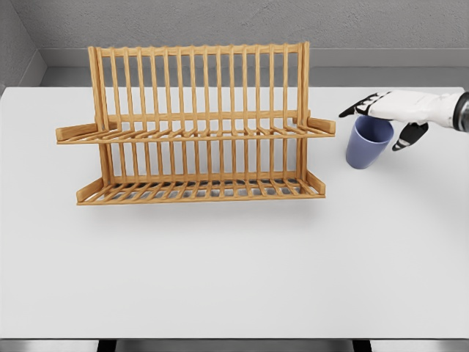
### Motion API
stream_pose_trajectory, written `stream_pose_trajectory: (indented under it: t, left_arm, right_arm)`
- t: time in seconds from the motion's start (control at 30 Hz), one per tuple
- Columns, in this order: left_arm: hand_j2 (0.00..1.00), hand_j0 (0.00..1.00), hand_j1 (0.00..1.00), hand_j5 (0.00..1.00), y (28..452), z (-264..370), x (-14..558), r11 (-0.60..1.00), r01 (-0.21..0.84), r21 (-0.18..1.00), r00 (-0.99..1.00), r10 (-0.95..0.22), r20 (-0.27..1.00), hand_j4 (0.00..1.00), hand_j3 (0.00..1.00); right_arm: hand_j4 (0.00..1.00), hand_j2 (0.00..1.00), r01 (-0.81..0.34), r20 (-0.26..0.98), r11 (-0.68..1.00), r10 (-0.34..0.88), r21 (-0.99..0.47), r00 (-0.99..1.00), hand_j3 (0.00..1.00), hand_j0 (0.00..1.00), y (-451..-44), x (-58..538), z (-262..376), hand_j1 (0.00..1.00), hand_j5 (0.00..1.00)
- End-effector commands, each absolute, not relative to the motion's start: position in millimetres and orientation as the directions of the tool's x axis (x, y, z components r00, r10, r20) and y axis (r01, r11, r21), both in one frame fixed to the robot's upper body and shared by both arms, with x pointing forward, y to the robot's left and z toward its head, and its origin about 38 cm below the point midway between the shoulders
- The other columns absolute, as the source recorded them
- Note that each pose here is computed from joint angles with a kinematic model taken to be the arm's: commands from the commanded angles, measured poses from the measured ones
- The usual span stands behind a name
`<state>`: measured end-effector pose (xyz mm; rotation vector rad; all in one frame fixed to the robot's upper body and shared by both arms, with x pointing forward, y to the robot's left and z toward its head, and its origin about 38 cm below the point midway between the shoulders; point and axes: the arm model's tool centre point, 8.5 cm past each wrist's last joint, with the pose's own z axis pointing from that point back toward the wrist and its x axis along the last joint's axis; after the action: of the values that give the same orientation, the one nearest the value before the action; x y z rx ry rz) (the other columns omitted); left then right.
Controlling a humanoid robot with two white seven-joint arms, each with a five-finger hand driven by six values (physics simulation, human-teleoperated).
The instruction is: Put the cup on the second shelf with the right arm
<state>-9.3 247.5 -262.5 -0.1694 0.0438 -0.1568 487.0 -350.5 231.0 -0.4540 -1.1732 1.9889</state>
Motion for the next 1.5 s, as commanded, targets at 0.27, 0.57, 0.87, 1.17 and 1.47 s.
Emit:
stream_pose_trajectory:
  t: [0.27, 0.57, 0.87, 1.17, 1.47]
  left_arm:
    - [1.0, 1.0, 1.0, 1.0, 247.5, -262.5, -9.4, 0.974, 0.151, -0.172, 0.987, -0.158, -0.03, 1.0, 1.0]
    - [1.0, 1.0, 1.0, 1.0, 247.5, -262.5, -9.4, 0.973, 0.152, -0.171, 0.987, -0.16, -0.03, 1.0, 1.0]
    - [1.0, 1.0, 1.0, 1.0, 247.5, -262.5, -9.4, 0.973, 0.152, -0.171, 0.987, -0.16, -0.03, 1.0, 1.0]
    - [1.0, 1.0, 1.0, 1.0, 247.5, -262.5, -9.4, 0.974, 0.151, -0.172, 0.987, -0.158, -0.03, 1.0, 1.0]
    - [1.0, 1.0, 1.0, 1.0, 247.5, -262.5, -9.4, 0.974, 0.151, -0.172, 0.987, -0.158, -0.03, 1.0, 1.0]
  right_arm:
    - [1.0, 1.0, -0.461, 0.097, -0.276, 0.766, -0.843, -0.636, 1.0, 1.0, -346.4, 490.2, 219.2, 1.0, 1.0]
    - [0.73, 0.73, -0.461, 0.096, -0.276, 0.766, -0.843, -0.636, 0.73, 0.73, -346.7, 490.0, 219.6, 0.73, 0.73]
    - [0.67, 0.67, -0.446, 0.084, -0.28, 0.763, -0.85, -0.64, 0.67, 0.67, -346.7, 490.9, 227.2, 0.67, 0.67]
    - [0.66, 0.66, -0.41, 0.062, -0.285, 0.753, -0.866, -0.655, 0.66, 0.66, -342.5, 492.3, 243.1, 0.66, 0.66]
    - [0.63, 0.63, -0.317, 0.012, -0.275, 0.737, -0.908, -0.676, 0.63, 0.63, -341.9, 487.6, 282.3, 0.63, 0.63]
